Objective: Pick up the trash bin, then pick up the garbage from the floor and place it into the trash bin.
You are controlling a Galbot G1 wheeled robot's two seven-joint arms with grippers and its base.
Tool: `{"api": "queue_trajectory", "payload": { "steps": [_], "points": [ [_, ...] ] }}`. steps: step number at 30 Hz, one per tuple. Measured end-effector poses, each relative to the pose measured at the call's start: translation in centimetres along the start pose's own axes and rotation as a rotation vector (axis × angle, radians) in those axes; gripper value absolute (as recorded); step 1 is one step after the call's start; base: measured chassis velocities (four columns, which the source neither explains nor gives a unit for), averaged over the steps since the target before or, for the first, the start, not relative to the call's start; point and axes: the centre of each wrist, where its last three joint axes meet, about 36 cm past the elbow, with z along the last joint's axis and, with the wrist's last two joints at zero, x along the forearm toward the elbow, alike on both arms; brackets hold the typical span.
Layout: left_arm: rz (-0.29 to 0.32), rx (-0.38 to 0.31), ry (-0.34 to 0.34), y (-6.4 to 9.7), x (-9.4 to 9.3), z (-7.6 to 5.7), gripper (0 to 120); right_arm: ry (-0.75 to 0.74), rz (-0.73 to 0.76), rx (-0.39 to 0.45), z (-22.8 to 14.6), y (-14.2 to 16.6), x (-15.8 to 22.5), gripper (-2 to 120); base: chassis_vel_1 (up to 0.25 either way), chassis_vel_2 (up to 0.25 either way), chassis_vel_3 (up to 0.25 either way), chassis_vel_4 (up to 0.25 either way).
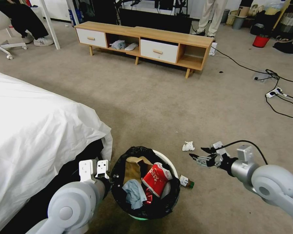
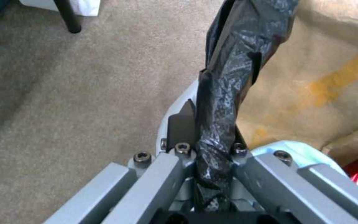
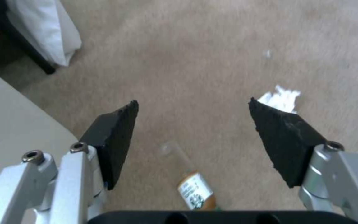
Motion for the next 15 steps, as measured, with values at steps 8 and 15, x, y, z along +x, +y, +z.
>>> {"api": "queue_trajectory", "payload": {
  "steps": [8,15],
  "points": [
    [-0.003,0.019,-0.026,-0.3,-0.7,-0.1,1,0.065,0.023,-0.042,1.2,-0.5,-2.9,93,0.000,0.000,0.000,0.000],
    [-0.022,0.030,-0.044,-0.5,-1.4,0.2,1,0.062,0.041,-0.053,2.6,-0.4,-3.3,100,0.000,0.000,0.000,0.000]
  ]
}}
